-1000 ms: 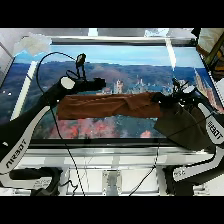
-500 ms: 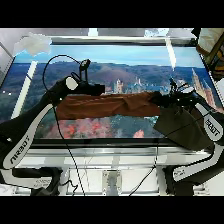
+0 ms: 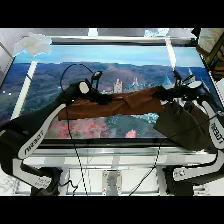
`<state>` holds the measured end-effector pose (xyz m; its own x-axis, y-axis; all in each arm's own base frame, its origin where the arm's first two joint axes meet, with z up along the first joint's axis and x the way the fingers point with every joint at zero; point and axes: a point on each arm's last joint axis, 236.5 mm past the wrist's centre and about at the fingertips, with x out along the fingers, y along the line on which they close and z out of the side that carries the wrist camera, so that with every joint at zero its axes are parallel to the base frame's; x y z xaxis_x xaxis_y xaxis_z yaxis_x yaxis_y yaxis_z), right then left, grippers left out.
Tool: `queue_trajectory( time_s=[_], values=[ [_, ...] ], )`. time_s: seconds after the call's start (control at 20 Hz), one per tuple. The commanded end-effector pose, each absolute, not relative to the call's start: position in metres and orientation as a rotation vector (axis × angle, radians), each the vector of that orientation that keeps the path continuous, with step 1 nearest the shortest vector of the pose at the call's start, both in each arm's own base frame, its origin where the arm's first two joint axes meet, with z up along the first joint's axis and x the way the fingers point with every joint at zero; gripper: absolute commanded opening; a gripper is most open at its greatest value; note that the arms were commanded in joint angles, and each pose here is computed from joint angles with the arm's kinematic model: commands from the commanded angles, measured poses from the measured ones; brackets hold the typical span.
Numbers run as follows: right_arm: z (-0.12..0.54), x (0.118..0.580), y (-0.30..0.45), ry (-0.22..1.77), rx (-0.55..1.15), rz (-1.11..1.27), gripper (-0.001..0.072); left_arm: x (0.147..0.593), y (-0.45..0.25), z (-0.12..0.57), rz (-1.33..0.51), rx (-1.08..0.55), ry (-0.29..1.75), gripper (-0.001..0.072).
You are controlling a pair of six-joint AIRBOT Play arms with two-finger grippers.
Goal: Fold the shirts.
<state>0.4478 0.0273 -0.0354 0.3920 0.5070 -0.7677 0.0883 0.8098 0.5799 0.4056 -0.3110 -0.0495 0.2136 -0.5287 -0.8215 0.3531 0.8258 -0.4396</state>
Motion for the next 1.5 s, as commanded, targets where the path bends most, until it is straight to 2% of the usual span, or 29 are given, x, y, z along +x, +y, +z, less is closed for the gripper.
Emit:
queue_trajectory(
  time_s=[0.0,0.2,0.4,1.1,1.45],
  values=[
    [-0.008,0.427,-0.005,1.16,0.566,0.245,0.0027,0.4,-0.335,-0.06,-0.654,-0.139,1.236,0.0011],
    [0.029,0.41,-0.033,1.103,0.555,0.218,0.0027,0.406,-0.36,-0.058,-0.695,-0.127,1.224,0.0011],
    [0.046,0.39,-0.022,1.13,0.486,0.271,0.0026,0.411,-0.39,-0.05,-0.738,-0.116,1.191,0.0011],
    [0.125,0.351,-0.045,0.967,0.368,0.2,0.0026,0.375,-0.457,-0.078,-0.853,-0.039,1.25,0.001],
    [0.145,0.364,-0.009,0.891,0.403,0.319,0.0025,0.352,-0.494,-0.097,-0.9,-0.04,1.275,0.0011]
  ],
)
